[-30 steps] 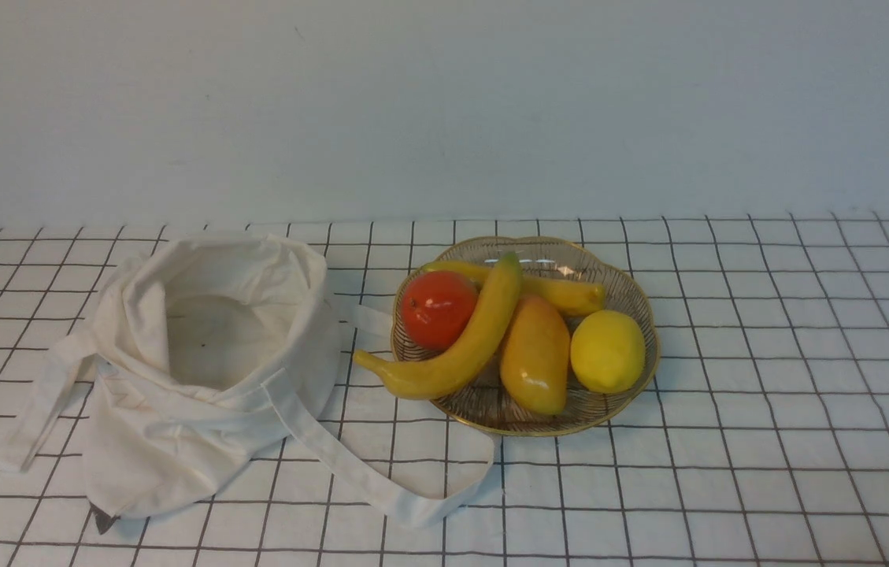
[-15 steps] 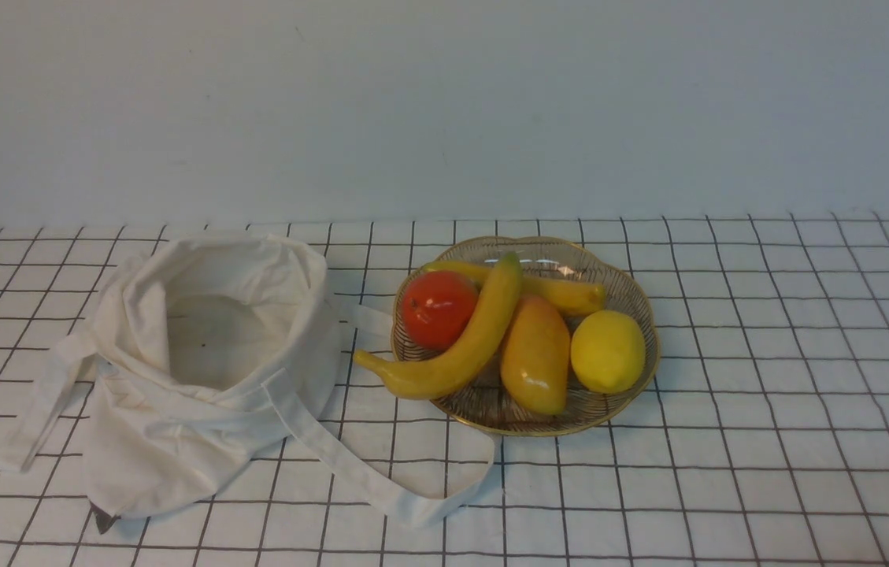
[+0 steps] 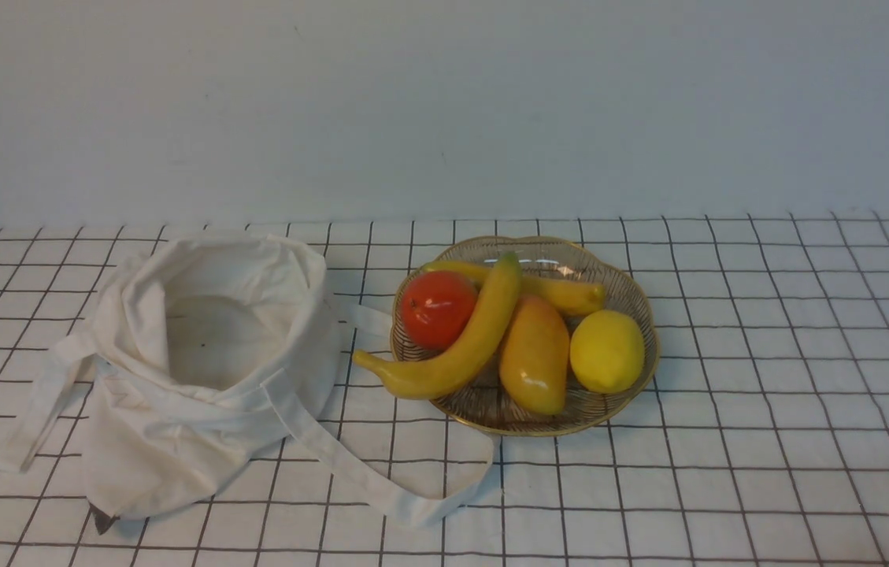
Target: Take the fruit out of the bag on the white checkered tablecloth and place them on the plate.
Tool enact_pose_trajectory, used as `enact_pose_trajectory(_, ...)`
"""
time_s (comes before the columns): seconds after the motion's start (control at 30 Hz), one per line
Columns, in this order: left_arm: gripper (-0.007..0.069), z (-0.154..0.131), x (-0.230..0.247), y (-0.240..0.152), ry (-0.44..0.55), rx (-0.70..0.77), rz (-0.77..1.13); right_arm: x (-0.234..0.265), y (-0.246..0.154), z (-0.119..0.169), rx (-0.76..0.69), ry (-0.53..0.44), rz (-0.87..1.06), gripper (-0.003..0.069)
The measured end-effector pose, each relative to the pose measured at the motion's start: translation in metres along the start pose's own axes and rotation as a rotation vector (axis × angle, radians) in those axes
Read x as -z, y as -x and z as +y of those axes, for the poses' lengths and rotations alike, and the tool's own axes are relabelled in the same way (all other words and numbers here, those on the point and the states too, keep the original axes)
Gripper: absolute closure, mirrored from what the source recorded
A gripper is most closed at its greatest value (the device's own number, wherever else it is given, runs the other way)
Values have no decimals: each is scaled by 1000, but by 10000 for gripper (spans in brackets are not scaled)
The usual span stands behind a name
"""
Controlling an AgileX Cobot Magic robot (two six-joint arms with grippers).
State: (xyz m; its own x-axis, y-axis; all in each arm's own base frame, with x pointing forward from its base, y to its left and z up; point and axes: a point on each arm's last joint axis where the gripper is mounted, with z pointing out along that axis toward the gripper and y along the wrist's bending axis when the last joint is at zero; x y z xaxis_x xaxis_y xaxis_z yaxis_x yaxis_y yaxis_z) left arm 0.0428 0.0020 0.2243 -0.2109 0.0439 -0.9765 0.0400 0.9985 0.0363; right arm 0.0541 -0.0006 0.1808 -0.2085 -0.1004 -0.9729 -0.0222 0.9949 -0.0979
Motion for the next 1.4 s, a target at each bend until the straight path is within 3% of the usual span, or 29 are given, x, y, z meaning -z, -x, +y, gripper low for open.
enact_pose_trajectory(0.1, 633, -2, -13, -31, 3, 1, 70, 0, 0, 0, 0, 0, 0, 673)
enact_pose_trajectory(0.27, 633, -6, -21, -48, -31, 51, 69, 0, 0, 0, 0, 0, 0, 673)
enact_pose_trajectory(0.57, 633, -11, -21, -50, -88, -28, 82, 0, 0, 0, 1, 0, 0, 673)
enact_pose_trajectory(1.4, 633, -11, -21, -50, -88, -45, 85, 0, 0, 0, 2, 0, 0, 673)
